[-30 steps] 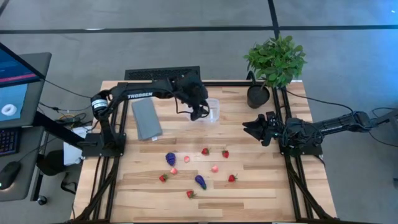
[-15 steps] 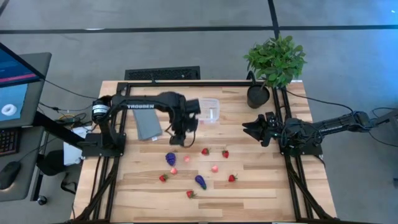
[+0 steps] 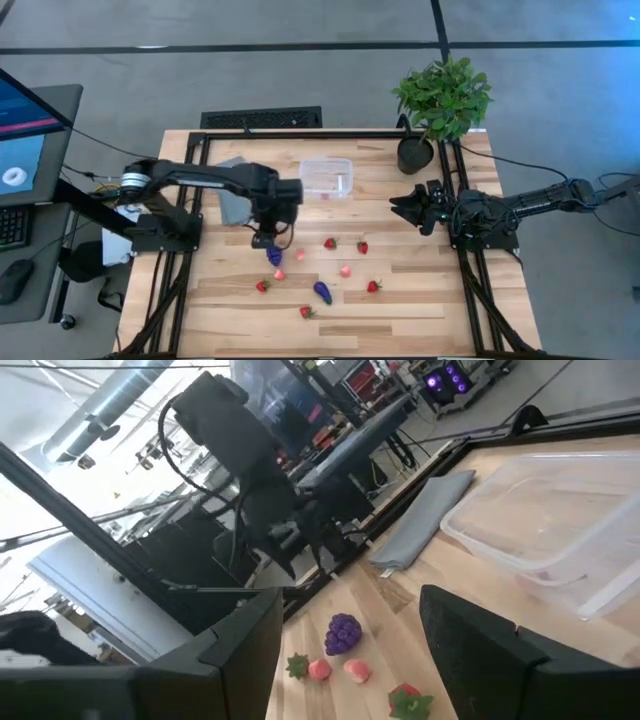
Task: Pick and placing Produce into tupperware
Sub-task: Put the strawberry into the transparent bin
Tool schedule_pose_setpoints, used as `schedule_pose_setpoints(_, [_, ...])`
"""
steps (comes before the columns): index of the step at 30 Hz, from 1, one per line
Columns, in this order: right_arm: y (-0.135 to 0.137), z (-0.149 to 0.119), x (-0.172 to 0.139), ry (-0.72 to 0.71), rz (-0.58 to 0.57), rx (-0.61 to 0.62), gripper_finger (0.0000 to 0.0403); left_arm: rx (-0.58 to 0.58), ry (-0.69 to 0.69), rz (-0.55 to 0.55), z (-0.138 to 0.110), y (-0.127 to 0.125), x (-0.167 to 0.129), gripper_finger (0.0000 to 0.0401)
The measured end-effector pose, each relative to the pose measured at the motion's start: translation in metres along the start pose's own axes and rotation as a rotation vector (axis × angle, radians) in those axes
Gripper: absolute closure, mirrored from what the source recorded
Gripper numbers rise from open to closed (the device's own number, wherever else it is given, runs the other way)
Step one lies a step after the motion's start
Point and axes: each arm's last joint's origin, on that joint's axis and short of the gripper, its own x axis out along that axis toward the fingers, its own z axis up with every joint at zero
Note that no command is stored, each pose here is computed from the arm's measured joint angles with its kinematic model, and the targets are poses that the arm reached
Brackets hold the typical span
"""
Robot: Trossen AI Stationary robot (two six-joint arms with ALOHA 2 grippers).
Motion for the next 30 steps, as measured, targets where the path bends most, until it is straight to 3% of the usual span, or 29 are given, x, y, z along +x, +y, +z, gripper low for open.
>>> schedule_pose_setpoints(5, [0.0, 0.0, 0.0, 0.0, -0.003, -0.001, 0.0143, -0.149, -0.194, 0.046, -0.04, -0.009, -0.015, 0.0235])
schedule_pose_setpoints(11, [-0.001, 0.0, 0.0, 0.004, -0.007, -0.01, 0.0143, -0.28, -0.45, 0.013, -0.084, -0.032, -0.008, 0.0235])
schedule_pose_setpoints(15, [-0.001, 0.0, 0.0, 0.001, -0.011, -0.013, 0.0143, -0.307, -0.572, 0.007, -0.106, -0.05, 0.006, 0.0235])
schedule_pose_setpoints(18, [-0.001, 0.0, 0.0, 0.0, -0.012, -0.013, 0.0143, -0.263, -0.639, -0.01, -0.116, -0.066, 0.021, 0.0235])
schedule_pose_setpoints(30, [-0.002, 0.001, 0.0, -0.019, -0.036, -0.013, 0.0143, -0.233, -0.61, 0.086, -0.135, -0.114, 0.072, 0.0235])
